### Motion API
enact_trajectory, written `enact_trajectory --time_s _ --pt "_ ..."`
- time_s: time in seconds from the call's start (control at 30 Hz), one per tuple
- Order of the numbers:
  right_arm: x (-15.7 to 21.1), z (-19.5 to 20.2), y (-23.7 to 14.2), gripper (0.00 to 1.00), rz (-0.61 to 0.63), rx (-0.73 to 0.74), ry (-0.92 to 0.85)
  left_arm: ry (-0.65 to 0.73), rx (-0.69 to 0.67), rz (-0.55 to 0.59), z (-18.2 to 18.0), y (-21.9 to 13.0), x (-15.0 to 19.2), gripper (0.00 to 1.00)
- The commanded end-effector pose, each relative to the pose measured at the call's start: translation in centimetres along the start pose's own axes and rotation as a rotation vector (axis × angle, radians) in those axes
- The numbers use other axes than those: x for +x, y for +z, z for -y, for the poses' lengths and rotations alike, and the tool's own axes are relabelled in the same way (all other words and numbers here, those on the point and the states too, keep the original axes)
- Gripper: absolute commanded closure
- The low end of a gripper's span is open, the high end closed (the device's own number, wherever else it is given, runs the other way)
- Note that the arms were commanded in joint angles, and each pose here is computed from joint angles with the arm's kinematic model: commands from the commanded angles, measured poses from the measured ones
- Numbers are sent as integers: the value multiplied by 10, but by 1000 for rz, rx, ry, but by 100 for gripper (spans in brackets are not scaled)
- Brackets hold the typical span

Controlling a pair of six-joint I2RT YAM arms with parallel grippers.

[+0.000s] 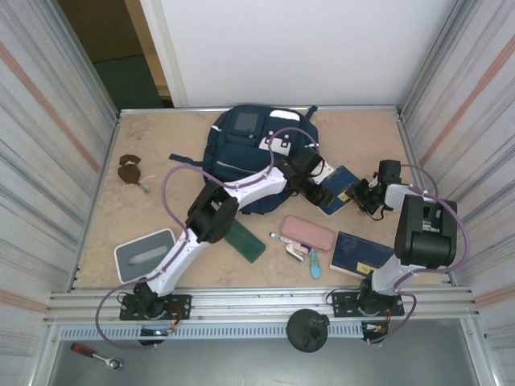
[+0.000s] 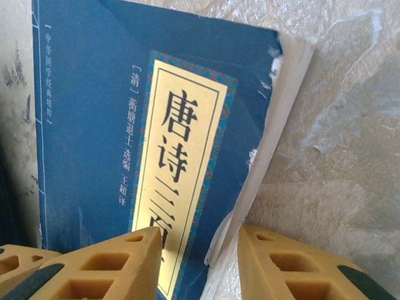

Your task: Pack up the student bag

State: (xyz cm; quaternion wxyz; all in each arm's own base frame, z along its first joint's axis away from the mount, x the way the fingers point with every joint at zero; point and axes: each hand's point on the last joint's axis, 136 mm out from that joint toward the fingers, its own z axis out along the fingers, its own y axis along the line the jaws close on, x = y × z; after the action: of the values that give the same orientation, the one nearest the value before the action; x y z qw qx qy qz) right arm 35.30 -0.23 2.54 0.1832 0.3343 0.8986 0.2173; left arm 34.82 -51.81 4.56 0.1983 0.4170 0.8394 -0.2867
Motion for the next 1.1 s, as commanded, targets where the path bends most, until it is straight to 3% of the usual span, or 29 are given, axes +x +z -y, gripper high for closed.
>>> enact_trajectory --time_s 0.0,0.27,0.4,0.6,1.07 --pt "2 -11 3 70 -10 -28 -25 4 37 -122 25 9 38 41" --pt "-7 -17 -6 85 41 -23 -53 5 47 -125 32 10 42 41" --pt "-11 -20 -8 99 44 -29 -71 12 52 -103 36 2 35 41" --pt "-21 -23 -25 100 81 -63 -80 0 49 -20 40 -31 10 35" --pt "-28 -93 -93 100 107 -440 -72 -300 97 273 -7 -138 -32 28"
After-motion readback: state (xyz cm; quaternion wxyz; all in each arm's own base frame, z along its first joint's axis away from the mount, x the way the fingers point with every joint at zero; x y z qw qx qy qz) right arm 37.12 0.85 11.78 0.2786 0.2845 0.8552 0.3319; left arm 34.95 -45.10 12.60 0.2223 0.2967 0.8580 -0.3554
